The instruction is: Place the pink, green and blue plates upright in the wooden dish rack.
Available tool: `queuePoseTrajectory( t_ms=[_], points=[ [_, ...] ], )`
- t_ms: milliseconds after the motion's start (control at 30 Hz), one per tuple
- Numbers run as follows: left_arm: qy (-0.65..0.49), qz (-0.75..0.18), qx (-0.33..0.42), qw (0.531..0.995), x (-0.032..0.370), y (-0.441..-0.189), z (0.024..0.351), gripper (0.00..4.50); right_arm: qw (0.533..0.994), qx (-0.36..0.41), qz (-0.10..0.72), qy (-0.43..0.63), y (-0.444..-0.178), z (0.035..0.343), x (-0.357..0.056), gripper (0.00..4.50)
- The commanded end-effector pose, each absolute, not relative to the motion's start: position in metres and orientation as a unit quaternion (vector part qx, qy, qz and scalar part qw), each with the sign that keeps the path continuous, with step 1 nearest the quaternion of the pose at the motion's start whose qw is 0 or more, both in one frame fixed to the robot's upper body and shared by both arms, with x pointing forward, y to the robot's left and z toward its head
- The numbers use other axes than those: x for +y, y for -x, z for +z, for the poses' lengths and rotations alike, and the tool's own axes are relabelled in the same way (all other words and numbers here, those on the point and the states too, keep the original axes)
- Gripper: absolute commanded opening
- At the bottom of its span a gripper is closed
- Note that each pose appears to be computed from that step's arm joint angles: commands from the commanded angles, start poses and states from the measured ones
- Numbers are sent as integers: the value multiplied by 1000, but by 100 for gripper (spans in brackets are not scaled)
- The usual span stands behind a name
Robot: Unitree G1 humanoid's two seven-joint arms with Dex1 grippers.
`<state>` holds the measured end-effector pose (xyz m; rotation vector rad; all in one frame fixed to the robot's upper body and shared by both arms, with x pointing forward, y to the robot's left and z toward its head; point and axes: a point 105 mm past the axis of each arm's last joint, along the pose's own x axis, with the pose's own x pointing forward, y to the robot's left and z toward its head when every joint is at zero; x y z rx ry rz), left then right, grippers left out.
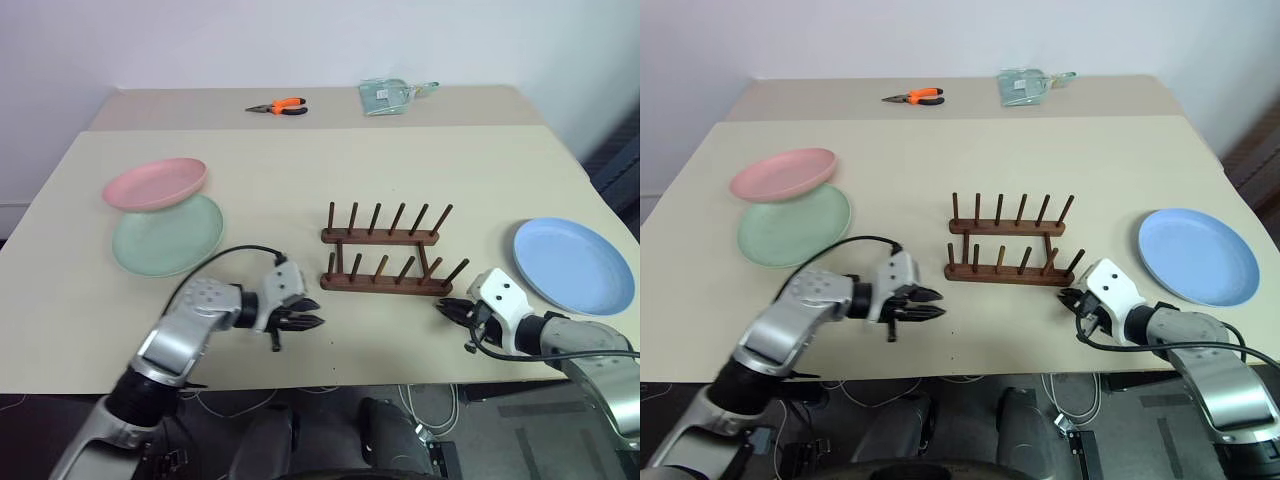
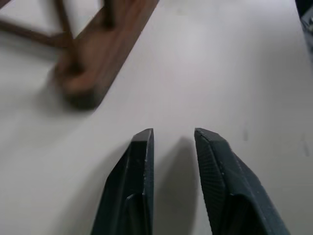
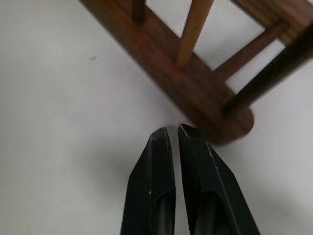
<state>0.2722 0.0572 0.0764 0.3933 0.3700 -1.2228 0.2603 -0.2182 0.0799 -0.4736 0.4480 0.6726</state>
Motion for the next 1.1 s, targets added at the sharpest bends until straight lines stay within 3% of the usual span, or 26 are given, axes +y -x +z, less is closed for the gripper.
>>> queuePoseTrajectory(
  t_ms=[33,433,633,733,800,867,1000,1067,1100],
  points=[
    [-198,-523,167,812,49,-283,71,119,896,194,323,236,-270,81,-210,20],
    [-181,-383,135,896,48,-351,75,119,927,132,229,267,-341,93,-204,9],
    [-184,-385,124,896,44,-357,78,119,934,102,201,276,-366,104,-207,9],
    [-177,-393,122,894,45,-353,80,119,935,97,217,262,-366,109,-204,9],
    [-124,-427,110,889,59,-337,96,170,923,80,283,247,-349,123,-192,61],
    [-62,-426,84,899,86,-329,121,253,912,61,334,231,-332,139,-179,140],
    [54,-282,13,958,152,-351,170,450,895,47,376,235,-315,153,-164,341],
    [125,-171,-38,977,188,-366,195,450,889,47,389,238,-311,152,-158,438],
    [163,-116,-55,978,204,-371,203,450,886,50,394,238,-311,150,-156,438]
  ],
)
